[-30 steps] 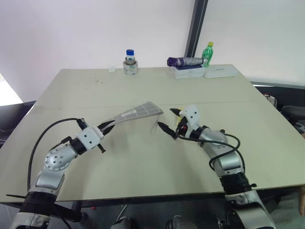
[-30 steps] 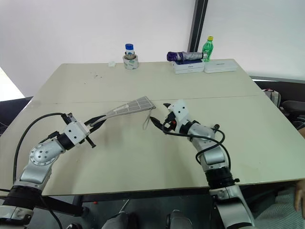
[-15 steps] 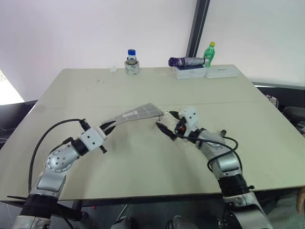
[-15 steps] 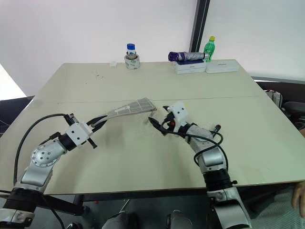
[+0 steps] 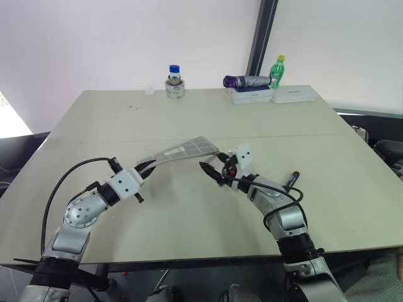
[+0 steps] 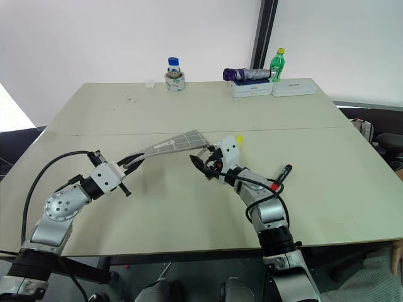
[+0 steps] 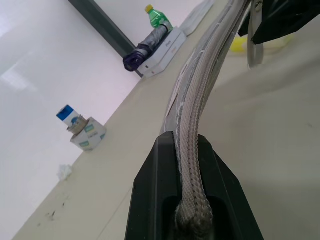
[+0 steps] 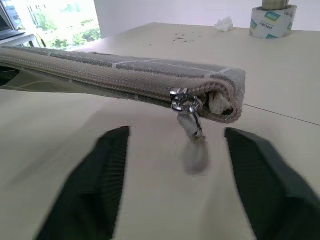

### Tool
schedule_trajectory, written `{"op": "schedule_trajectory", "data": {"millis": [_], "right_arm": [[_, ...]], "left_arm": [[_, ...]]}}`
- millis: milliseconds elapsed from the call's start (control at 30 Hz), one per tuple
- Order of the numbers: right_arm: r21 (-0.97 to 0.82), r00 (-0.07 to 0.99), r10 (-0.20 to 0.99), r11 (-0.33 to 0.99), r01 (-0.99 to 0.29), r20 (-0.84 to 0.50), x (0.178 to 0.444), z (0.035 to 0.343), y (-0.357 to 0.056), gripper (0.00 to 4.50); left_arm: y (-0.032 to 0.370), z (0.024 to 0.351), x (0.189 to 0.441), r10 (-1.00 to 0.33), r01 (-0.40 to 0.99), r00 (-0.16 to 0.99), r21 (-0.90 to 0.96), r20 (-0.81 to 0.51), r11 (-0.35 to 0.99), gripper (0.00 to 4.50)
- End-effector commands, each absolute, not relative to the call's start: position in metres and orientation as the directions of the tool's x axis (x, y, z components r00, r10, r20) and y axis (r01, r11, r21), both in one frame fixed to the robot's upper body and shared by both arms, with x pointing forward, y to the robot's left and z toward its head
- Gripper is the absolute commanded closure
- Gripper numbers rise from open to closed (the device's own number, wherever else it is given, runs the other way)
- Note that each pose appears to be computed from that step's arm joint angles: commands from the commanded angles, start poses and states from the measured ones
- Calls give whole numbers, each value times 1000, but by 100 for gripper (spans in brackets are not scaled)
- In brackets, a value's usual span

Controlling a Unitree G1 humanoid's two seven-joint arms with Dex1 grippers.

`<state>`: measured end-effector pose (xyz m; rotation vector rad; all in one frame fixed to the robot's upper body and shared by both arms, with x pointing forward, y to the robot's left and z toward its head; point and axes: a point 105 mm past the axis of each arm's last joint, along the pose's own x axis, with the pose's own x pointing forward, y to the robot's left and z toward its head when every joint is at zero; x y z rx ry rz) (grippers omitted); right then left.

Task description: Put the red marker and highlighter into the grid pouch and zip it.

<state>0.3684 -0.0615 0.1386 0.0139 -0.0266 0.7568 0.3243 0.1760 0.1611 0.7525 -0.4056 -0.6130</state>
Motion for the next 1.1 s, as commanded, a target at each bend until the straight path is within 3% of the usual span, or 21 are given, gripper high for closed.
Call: {"op": "schedule_trajectory", "data": {"millis": [33, 100, 233, 333, 500, 667, 867, 967, 1100], "right_arm": [[-15, 725, 685, 728, -686, 64, 368, 148, -61, 349], [-15, 724, 686, 726, -687, 65, 368, 148, -60, 448], [-42, 728, 683, 731, -682, 63, 368, 150, -59, 448], [-247, 723, 691, 699, -671, -10, 367, 148, -50, 448], [-437, 642, 763, 556, -707, -69, 347, 144, -12, 448], [-474, 650, 756, 543, -693, -83, 348, 144, -5, 448], [-577, 482, 869, 339, -743, -110, 327, 150, 27, 448], [-690, 406, 902, 200, -696, -149, 320, 154, 42, 448], [-731, 341, 924, 112, -673, -173, 317, 155, 55, 448]], "left_arm": [[173, 176, 324, -650, 329, 741, 752, 169, 571, 450], [172, 174, 324, -651, 331, 741, 753, 164, 568, 450], [172, 171, 323, -649, 335, 744, 751, 160, 569, 450], [172, 165, 325, -636, 324, 758, 763, 146, 560, 450], [155, 152, 326, -639, 330, 759, 771, 126, 544, 450], [146, 141, 318, -664, 365, 743, 778, 87, 511, 450], [146, 133, 319, -645, 363, 760, 768, 83, 527, 450], [141, 133, 324, -629, 350, 771, 761, 98, 547, 450], [138, 135, 329, -605, 332, 787, 744, 121, 580, 450]]}}
